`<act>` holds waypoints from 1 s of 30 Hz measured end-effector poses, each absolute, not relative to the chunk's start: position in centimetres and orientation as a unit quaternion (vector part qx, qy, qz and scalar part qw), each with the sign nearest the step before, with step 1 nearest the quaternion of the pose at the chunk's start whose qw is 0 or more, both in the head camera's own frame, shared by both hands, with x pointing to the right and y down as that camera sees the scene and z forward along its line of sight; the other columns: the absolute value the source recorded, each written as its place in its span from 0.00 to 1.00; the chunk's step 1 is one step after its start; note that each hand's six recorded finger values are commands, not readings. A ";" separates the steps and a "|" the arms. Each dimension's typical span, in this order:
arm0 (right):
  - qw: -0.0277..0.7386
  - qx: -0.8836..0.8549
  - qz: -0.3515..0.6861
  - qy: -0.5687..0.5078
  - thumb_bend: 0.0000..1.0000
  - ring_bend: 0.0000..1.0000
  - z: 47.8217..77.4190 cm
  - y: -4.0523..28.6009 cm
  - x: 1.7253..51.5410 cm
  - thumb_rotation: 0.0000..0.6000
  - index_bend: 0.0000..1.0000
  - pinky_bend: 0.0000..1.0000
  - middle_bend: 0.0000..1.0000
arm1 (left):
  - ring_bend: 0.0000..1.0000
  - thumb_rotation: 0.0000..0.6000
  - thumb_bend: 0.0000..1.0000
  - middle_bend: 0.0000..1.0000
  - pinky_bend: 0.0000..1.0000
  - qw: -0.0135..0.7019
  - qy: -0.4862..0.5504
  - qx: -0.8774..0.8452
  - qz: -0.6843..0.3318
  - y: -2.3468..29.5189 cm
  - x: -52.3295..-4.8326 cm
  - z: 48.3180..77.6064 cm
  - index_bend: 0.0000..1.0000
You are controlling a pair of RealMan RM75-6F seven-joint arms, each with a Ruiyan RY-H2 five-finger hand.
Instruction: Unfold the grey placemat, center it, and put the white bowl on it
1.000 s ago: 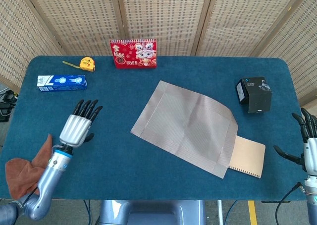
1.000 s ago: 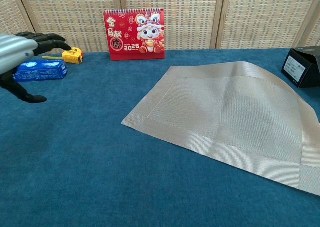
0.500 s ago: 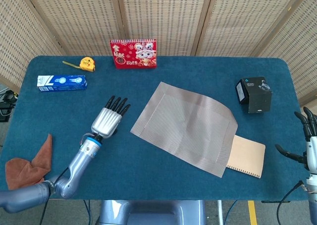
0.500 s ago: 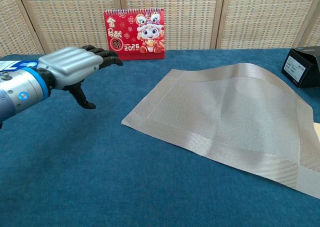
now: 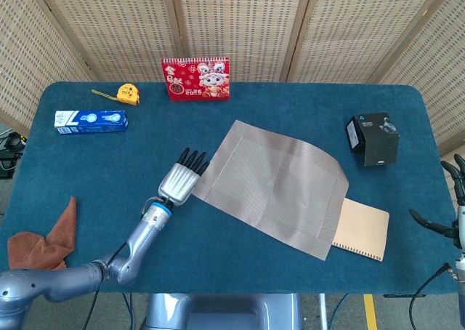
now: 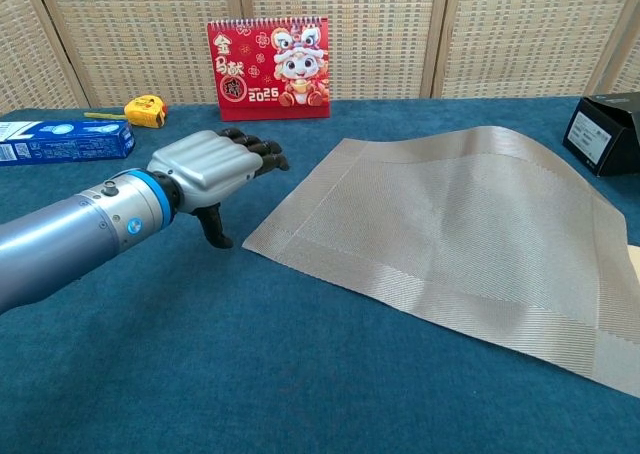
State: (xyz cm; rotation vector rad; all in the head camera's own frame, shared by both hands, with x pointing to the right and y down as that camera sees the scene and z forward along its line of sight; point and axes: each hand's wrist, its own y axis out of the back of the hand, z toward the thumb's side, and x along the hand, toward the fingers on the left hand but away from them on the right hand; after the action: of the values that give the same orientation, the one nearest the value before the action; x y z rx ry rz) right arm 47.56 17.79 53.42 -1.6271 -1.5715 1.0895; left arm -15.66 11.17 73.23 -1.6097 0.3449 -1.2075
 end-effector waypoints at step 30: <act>0.298 -0.623 0.401 -0.602 0.20 0.00 53.4 17.7 47.6 1.00 0.14 0.00 0.00 | 0.00 1.00 0.61 0.00 0.00 0.556 0.149 -0.643 -0.505 12.0 -11.8 75.3 0.23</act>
State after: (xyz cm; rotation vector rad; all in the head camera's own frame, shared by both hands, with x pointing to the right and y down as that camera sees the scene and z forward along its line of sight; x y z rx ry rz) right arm 47.63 17.74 53.37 -1.6548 -1.6005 1.0647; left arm -11.80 12.01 75.28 -1.5192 0.3522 -1.1929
